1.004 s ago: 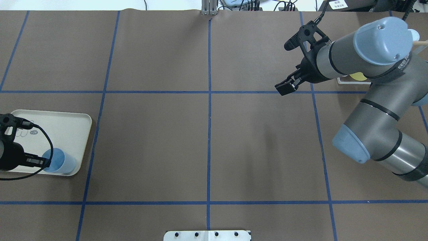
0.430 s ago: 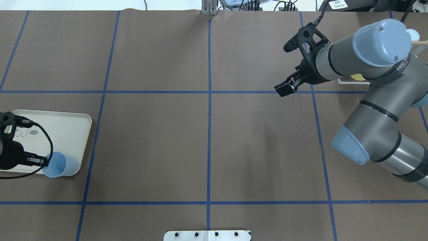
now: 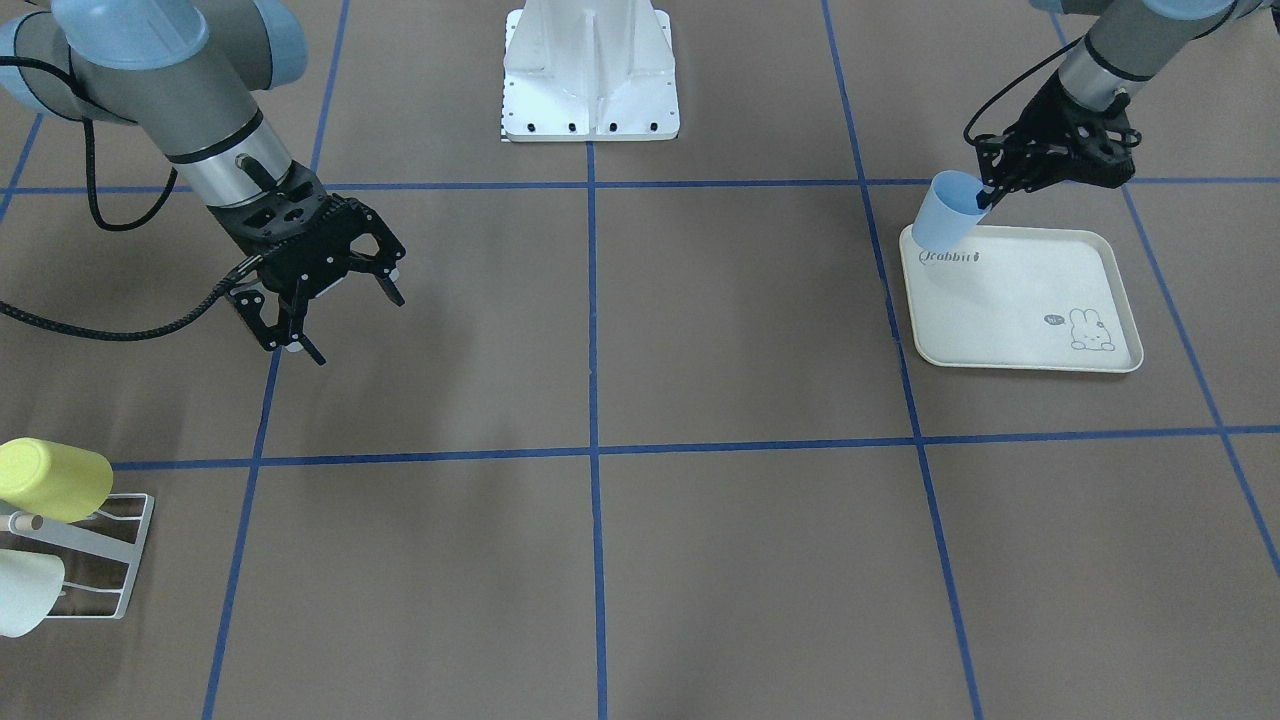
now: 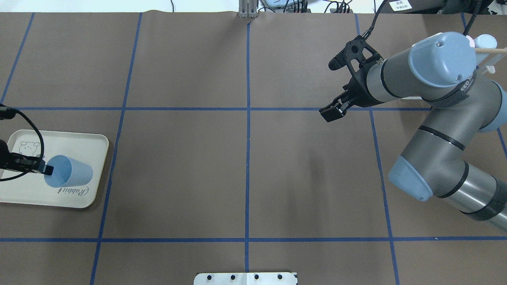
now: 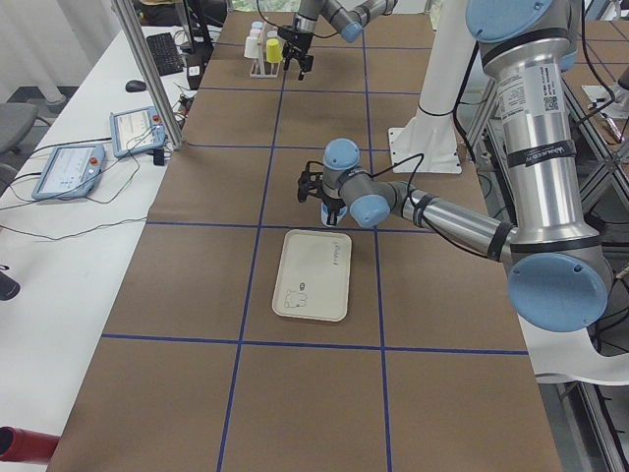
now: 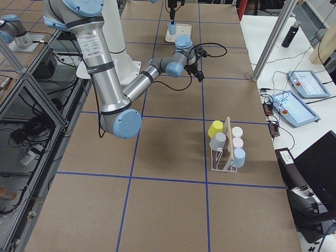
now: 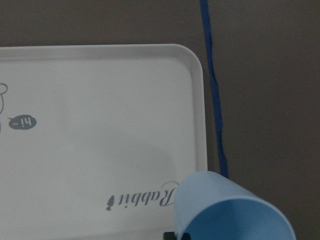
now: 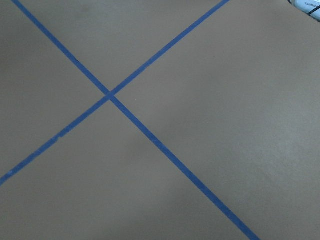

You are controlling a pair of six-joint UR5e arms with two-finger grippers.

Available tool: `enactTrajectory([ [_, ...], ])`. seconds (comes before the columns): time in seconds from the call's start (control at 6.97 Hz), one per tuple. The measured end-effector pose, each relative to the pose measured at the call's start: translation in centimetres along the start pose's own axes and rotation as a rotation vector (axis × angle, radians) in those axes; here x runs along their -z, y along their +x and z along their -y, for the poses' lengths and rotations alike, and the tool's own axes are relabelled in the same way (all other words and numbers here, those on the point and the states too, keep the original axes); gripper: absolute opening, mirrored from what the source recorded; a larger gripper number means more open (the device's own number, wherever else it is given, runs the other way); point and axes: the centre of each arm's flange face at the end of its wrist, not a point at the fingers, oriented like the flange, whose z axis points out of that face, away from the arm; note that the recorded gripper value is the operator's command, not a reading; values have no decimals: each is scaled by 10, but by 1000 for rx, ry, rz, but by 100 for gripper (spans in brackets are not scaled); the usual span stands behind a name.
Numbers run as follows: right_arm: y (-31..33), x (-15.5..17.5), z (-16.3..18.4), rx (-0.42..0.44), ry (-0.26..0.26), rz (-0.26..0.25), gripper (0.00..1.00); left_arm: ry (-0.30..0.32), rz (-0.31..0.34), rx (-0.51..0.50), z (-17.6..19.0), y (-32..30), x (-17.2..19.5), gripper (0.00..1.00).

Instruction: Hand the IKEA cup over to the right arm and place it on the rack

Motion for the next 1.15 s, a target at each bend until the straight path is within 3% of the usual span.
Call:
enactTrajectory([
  [0.29,-12,-14,-12,60,97,67,99,18,-128,51,34,60,24,0],
  [0.57,-21,-25,-43,152,268,171,99,4,-258,120,61,133,45,0],
  [0.86,-40,-32,-66,237,449,287,99,-12,-348,188,83,199,55,0],
  [1.15,-72,-33,-77,283,614,341,99,-47,-404,248,91,262,47,0],
])
